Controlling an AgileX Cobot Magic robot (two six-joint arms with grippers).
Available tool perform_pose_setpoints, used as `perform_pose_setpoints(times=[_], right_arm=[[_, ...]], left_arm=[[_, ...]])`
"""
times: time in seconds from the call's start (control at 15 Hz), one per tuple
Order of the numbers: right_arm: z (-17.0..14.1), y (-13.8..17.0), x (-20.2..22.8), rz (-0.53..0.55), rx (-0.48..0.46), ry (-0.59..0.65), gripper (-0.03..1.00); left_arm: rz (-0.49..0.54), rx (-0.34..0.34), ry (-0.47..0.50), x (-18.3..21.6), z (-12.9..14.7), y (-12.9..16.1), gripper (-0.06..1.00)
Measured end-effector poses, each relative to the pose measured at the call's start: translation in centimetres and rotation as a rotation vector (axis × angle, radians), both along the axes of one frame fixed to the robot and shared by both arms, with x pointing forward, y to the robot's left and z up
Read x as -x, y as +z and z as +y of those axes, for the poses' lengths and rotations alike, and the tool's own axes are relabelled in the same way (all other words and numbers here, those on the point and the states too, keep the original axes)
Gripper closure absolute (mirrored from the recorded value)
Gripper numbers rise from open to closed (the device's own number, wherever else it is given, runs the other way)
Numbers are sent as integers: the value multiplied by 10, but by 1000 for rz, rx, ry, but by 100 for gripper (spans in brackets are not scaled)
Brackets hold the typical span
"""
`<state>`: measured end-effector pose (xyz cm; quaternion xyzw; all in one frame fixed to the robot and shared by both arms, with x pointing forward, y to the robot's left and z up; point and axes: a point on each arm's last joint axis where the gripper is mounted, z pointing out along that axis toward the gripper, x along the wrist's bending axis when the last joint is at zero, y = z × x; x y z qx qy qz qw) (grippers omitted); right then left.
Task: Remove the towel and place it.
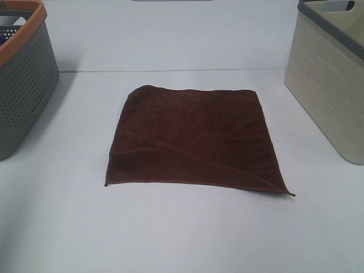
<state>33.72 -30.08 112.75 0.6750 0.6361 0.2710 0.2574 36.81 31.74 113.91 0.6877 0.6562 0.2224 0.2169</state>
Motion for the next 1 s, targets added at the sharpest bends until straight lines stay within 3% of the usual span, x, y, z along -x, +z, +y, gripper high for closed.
perform_pose_setpoints(times=[0.13, 0.2, 0.4, 0.73, 0.87, 1.0], right_arm=[[-3, -1, 18, -50, 50, -15, 32], [-3, 4, 44, -154, 71, -24, 32], [2, 9, 81, -311, 77, 7, 32], [6, 8, 131, -520, 139, 56, 32], [7, 0, 143, -565, 147, 57, 32], [9, -24, 134, -513, 121, 73, 32]], left_arm=[[-33, -54, -86, 15, -10, -1, 27], [-109, -129, -147, 42, -16, 2, 27], [-252, -140, -67, 79, -11, 3, 27], [-320, -136, -53, 120, -9, -34, 27], [-362, -135, -50, 133, -9, -51, 27], [-440, -133, -43, 148, -8, -68, 27]])
